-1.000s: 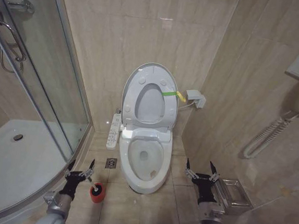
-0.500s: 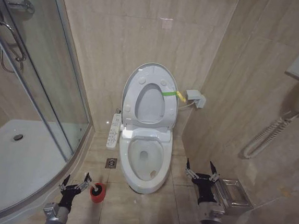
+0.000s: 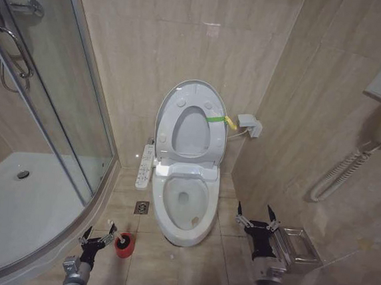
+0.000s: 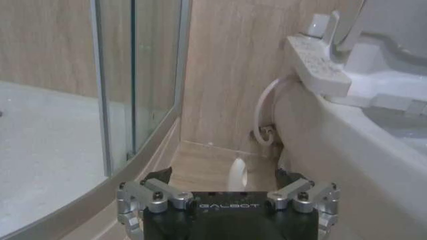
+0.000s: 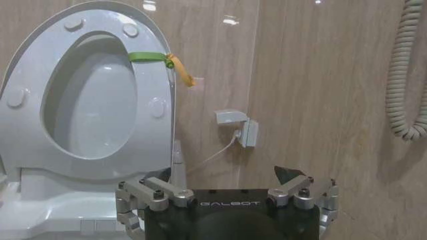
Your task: Open the toilet lid, clean the toilet bowl with a toilet brush, close the toilet lid, and flush.
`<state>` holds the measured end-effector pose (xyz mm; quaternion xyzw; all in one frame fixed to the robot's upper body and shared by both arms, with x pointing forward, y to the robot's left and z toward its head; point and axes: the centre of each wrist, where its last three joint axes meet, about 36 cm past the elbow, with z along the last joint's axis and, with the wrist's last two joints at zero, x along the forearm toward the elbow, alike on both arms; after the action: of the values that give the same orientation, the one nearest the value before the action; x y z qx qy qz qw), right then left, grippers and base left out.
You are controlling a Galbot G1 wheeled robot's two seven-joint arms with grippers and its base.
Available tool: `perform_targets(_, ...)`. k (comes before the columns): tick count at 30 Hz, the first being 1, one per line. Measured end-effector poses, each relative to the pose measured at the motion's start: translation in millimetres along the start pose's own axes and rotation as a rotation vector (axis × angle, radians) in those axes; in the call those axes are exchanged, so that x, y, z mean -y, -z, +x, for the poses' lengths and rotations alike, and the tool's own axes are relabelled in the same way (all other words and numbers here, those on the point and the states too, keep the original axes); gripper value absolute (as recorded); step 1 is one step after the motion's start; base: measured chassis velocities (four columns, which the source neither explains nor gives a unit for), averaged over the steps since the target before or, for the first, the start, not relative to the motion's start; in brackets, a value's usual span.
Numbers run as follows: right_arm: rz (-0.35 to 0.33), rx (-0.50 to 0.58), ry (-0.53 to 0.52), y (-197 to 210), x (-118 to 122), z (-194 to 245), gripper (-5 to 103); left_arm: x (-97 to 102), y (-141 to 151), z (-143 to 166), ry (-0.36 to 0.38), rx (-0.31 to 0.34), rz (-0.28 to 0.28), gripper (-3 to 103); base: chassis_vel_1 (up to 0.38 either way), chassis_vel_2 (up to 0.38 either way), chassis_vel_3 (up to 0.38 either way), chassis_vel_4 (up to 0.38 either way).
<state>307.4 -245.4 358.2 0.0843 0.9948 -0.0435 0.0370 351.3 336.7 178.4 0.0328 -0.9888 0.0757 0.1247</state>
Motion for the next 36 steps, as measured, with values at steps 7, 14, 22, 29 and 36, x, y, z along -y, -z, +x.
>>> perform_targets(7,0.000,0.000,0.000,0.0,0.0,0.0,100,-2.9,-13.0,-25.9,-0.023,0.018,-0.003,100,0.000,0.000,0.000,0.000)
perform_targets(14,0.000,0.000,0.000,0.0,0.0,0.0,100,0.0,-16.7,-49.0,-0.066,0.032,-0.005,100,0.000,0.000,0.000,0.000)
perform_targets(22,0.000,0.000,0.000,0.0,0.0,0.0,100,3.7,-23.9,-58.6,-0.114,0.027,-0.006,100,0.000,0.000,0.000,0.000)
perform_targets(29,0.000,0.000,0.000,0.0,0.0,0.0,100,4.5,-30.4,-57.1,-0.144,0.019,-0.021,100,0.000,0.000,0.000,0.000)
perform_targets(36,0.000,0.000,0.000,0.0,0.0,0.0,100,-2.0,-37.9,-47.6,-0.102,-0.006,-0.043,96,0.000,0.000,0.000,0.000)
